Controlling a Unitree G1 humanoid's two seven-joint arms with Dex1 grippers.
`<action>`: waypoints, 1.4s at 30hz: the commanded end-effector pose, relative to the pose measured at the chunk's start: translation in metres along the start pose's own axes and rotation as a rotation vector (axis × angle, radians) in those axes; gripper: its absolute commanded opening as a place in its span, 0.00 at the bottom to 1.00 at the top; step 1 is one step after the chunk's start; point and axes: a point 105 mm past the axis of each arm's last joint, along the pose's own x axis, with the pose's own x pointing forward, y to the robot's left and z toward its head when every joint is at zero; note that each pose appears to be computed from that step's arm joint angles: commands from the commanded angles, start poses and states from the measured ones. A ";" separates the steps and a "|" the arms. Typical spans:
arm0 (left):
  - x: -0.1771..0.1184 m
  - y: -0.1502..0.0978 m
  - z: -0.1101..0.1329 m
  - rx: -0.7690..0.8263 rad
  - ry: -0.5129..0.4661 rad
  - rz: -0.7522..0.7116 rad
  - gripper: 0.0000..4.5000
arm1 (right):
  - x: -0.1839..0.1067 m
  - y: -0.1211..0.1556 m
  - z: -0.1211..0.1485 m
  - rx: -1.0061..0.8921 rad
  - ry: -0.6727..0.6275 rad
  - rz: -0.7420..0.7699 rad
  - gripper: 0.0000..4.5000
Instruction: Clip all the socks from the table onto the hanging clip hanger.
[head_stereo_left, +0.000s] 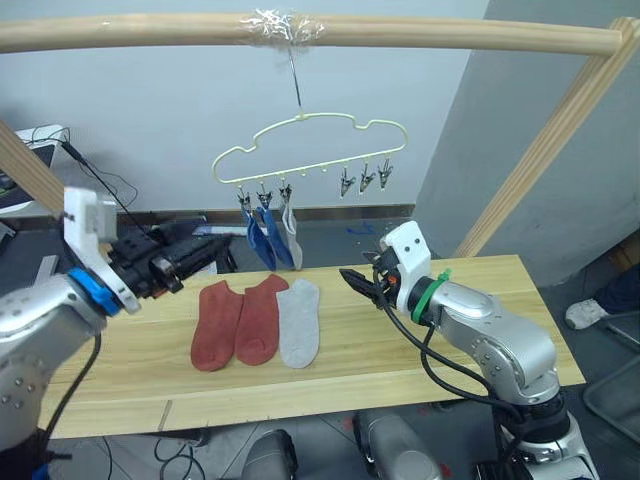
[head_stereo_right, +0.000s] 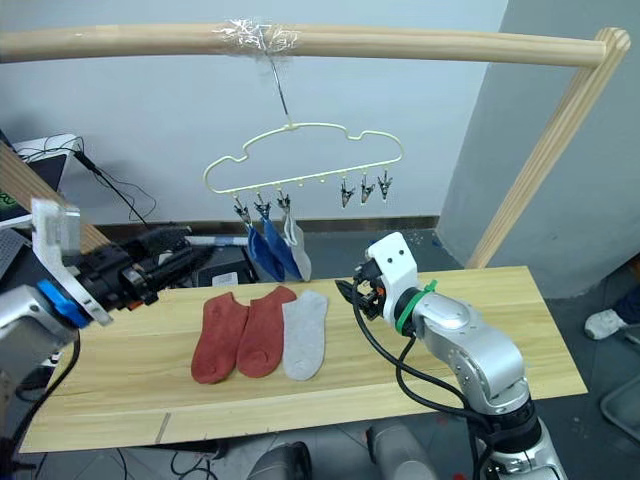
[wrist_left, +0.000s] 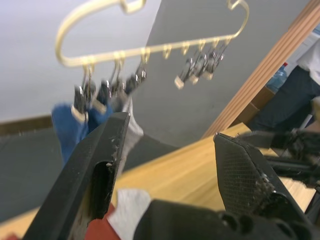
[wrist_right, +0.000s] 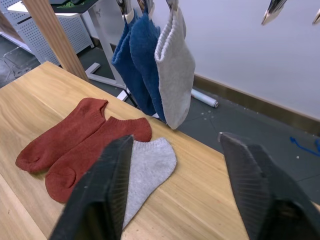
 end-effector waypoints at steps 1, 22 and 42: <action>0.001 0.000 0.012 0.046 -0.021 -0.017 0.69 | 0.002 0.001 0.018 -0.020 -0.065 -0.006 0.43; 0.026 0.000 0.015 0.165 -0.030 -0.134 0.69 | 0.038 -0.024 0.054 0.026 -0.131 -0.248 0.43; 0.033 -0.003 0.018 0.177 -0.030 -0.142 0.69 | 0.073 -0.047 0.072 0.026 -0.154 -0.395 0.43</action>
